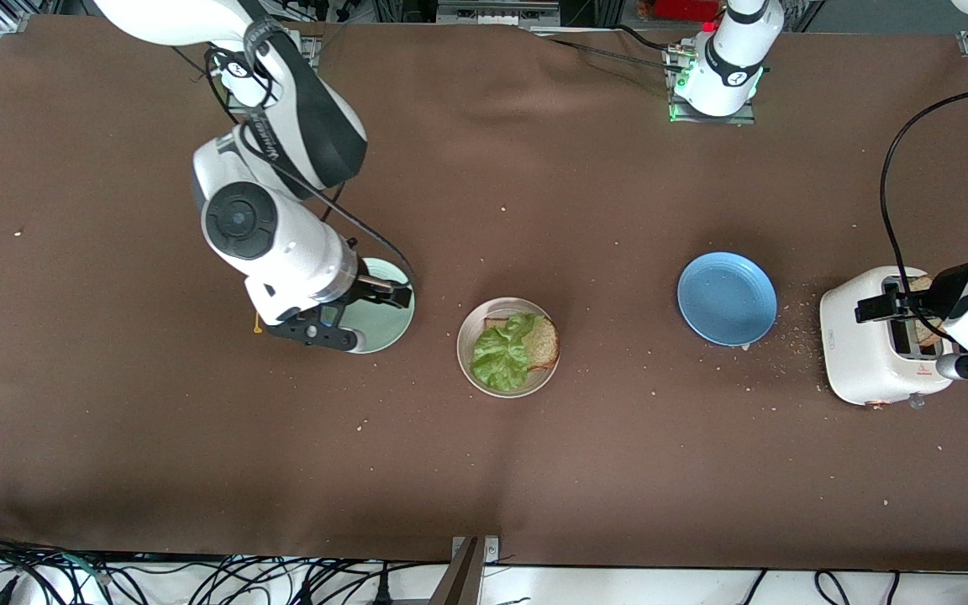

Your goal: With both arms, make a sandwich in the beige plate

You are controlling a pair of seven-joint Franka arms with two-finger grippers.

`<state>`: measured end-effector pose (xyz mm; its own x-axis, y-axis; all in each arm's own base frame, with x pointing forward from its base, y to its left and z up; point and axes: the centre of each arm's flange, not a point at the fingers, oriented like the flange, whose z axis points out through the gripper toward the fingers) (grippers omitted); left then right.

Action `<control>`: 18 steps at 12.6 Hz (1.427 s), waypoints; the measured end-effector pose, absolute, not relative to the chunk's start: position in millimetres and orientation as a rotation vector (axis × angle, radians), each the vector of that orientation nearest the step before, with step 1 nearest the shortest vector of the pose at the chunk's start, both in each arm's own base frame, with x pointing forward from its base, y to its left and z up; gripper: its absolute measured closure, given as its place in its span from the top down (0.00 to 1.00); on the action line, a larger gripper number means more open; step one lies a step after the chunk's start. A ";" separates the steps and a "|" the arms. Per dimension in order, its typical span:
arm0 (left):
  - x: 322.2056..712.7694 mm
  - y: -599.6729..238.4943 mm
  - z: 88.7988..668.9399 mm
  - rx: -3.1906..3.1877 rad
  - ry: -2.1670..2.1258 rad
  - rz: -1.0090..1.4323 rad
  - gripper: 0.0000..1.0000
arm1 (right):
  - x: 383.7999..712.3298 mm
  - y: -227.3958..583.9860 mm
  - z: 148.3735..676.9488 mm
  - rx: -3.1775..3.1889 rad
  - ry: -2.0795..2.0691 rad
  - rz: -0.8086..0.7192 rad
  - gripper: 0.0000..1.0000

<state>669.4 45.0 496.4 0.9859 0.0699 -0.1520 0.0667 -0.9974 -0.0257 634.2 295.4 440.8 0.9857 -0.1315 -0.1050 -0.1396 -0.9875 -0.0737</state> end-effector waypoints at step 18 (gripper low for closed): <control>655.5 187.6 408.3 -3.123 -0.060 0.290 1.00 | 553.5 -10.4 578.8 -3.178 0.004 0.085 1.00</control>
